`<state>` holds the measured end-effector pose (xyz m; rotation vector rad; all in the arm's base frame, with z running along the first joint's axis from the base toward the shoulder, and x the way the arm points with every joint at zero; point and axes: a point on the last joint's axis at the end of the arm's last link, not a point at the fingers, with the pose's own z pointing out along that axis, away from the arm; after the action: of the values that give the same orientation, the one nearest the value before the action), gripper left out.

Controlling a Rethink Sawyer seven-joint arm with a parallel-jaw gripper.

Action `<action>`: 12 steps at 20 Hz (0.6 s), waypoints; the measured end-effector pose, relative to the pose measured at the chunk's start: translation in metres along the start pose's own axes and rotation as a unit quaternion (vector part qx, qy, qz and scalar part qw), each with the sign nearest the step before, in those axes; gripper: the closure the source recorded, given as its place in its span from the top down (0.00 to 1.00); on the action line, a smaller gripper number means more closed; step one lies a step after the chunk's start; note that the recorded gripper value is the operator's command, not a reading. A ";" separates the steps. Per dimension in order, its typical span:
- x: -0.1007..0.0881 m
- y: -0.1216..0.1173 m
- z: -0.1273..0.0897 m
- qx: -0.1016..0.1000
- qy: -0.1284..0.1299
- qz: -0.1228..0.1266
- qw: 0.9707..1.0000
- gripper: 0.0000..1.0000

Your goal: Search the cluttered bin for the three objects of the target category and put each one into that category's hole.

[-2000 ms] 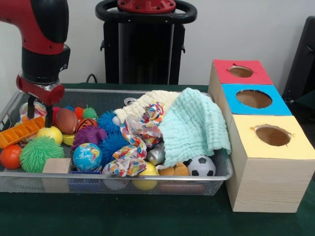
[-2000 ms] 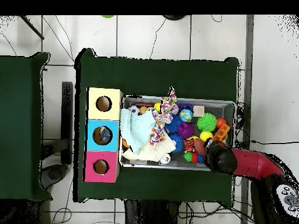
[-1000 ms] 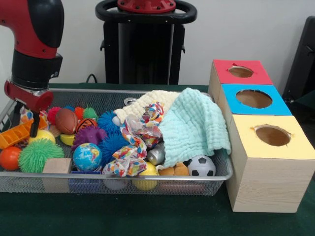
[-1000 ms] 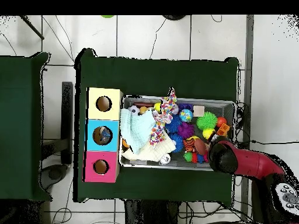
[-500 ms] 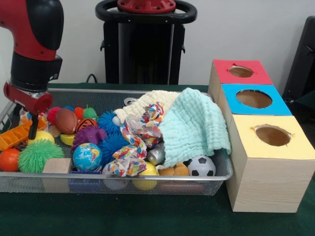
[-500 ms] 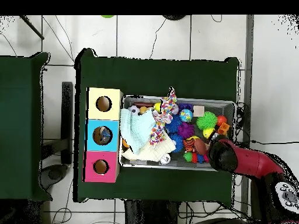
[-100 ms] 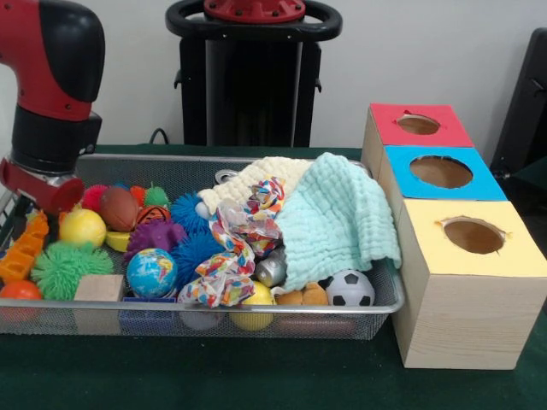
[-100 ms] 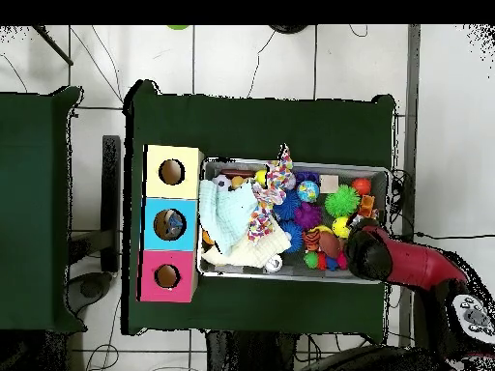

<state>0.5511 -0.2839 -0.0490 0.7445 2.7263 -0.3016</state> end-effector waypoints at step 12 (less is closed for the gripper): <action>0.002 0.000 0.003 -0.003 -0.005 0.001 1.000 0.00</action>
<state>0.5500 -0.2832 -0.0525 0.7410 2.7161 -0.2952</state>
